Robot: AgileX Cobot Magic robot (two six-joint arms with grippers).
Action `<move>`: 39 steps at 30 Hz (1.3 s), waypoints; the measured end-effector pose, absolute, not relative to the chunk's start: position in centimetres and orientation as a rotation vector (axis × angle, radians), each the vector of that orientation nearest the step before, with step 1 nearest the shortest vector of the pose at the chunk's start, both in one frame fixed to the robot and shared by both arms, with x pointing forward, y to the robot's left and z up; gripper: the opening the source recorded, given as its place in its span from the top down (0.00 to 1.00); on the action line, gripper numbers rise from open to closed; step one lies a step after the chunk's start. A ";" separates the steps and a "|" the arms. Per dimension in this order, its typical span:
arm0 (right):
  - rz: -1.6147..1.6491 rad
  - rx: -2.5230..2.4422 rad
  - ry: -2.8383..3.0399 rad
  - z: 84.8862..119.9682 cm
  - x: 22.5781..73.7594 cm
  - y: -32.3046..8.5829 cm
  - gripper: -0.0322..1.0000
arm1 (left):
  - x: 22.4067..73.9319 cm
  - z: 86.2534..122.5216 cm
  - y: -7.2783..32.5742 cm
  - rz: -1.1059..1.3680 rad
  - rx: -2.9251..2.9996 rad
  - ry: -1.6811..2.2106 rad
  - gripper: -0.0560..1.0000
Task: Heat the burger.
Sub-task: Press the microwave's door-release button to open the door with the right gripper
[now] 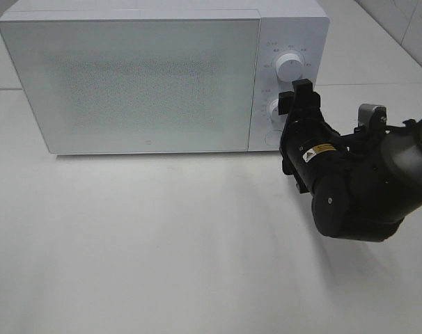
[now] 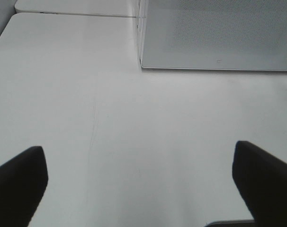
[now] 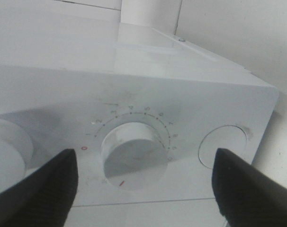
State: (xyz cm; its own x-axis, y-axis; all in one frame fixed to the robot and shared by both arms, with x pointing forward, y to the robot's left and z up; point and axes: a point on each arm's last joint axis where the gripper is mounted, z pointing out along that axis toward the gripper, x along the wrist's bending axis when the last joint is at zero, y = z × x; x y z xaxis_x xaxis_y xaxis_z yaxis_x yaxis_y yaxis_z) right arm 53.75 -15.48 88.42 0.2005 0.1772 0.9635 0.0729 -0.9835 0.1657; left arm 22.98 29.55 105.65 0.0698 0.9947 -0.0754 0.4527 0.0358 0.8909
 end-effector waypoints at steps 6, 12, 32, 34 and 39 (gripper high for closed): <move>1.923 2.334 0.358 89.7 52.3 -16.1 0.24 | 23.0 105.6 29.6 0.843 1.536 1.500 0.02; 1.847 2.306 0.574 91.6 51.2 -16.2 0.24 | 23.0 105.6 29.6 0.843 1.536 1.500 0.02; 1.142 1.960 1.772 94.0 48.1 -16.0 0.24 | 23.0 105.6 29.6 0.843 1.536 1.500 0.02; 1.084 1.920 1.881 94.4 48.2 -16.2 0.24 | 23.0 105.7 29.6 0.844 1.535 1.500 0.02; 0.976 1.817 2.114 95.9 48.1 -16.2 0.24 | 23.0 105.7 29.6 0.844 1.535 1.500 0.02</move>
State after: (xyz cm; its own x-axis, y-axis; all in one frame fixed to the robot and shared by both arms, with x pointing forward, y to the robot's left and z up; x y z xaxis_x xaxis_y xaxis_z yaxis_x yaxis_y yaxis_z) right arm 48.12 -16.23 95.88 -0.2321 0.9346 0.2695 0.8111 0.0331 0.5839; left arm 22.98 29.55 105.65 0.0698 0.9947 -0.0754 0.4519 0.0359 0.8914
